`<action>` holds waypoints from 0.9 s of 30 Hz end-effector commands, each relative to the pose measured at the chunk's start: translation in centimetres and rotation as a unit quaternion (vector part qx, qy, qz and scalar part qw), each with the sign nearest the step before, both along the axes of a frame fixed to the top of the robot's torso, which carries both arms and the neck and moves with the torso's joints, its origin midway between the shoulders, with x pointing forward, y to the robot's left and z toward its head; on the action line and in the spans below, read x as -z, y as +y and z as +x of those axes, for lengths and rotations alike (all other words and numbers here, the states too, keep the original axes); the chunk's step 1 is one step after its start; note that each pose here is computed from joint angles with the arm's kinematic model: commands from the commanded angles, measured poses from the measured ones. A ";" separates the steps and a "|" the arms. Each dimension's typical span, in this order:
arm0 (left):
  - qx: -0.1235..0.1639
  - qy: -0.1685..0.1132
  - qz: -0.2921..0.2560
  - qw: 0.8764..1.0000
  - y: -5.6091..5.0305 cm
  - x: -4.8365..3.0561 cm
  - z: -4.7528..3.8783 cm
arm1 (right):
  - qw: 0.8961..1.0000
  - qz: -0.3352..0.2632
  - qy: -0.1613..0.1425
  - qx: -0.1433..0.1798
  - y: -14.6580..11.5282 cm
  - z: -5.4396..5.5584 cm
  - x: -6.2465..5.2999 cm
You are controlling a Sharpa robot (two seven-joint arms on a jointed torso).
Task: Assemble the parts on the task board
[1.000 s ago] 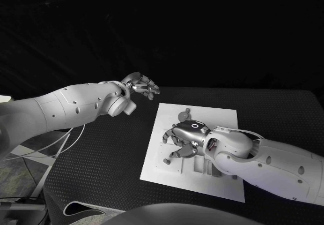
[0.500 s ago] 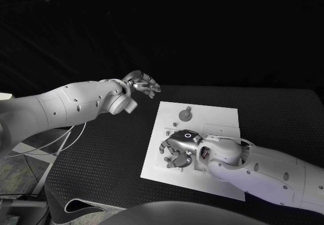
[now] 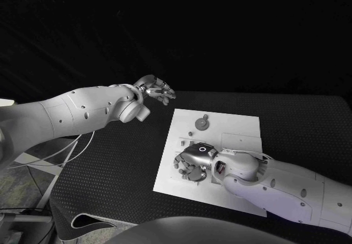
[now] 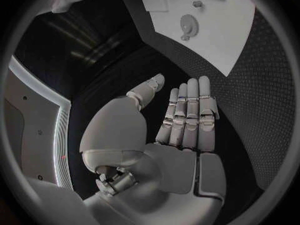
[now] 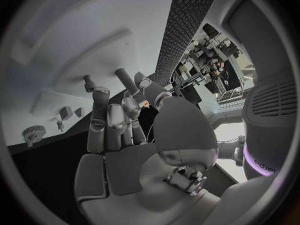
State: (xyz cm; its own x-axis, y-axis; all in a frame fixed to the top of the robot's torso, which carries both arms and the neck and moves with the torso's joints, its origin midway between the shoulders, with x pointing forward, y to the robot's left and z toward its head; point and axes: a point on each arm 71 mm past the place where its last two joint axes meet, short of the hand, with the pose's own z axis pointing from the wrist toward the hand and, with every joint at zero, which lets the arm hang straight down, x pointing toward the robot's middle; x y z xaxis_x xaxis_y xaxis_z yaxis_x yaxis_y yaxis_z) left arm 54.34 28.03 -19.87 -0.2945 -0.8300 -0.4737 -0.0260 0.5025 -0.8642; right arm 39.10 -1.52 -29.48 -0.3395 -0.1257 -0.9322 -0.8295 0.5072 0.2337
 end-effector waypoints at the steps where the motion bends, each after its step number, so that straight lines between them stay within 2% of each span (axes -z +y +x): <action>1: 0.005 -0.001 -0.004 1.000 -0.2 -0.08 0.01 | 1.000 0.005 -0.011 -0.002 0.2 -0.1 -0.1; 27: 0.000 0.004 -0.002 1.000 0.1 -0.02 -0.01 | 1.000 -0.008 -0.013 0.000 -0.2 0.2 0.2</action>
State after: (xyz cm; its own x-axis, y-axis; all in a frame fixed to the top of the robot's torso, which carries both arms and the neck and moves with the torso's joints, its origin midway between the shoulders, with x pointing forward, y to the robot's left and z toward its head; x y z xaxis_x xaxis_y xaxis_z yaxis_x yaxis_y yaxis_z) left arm 54.33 28.18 -19.90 -0.2928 -0.8307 -0.4735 -0.0326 0.5036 -0.8633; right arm 39.29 -1.72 -29.62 -0.3221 -0.1321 -0.9374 -0.8314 0.5130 0.2134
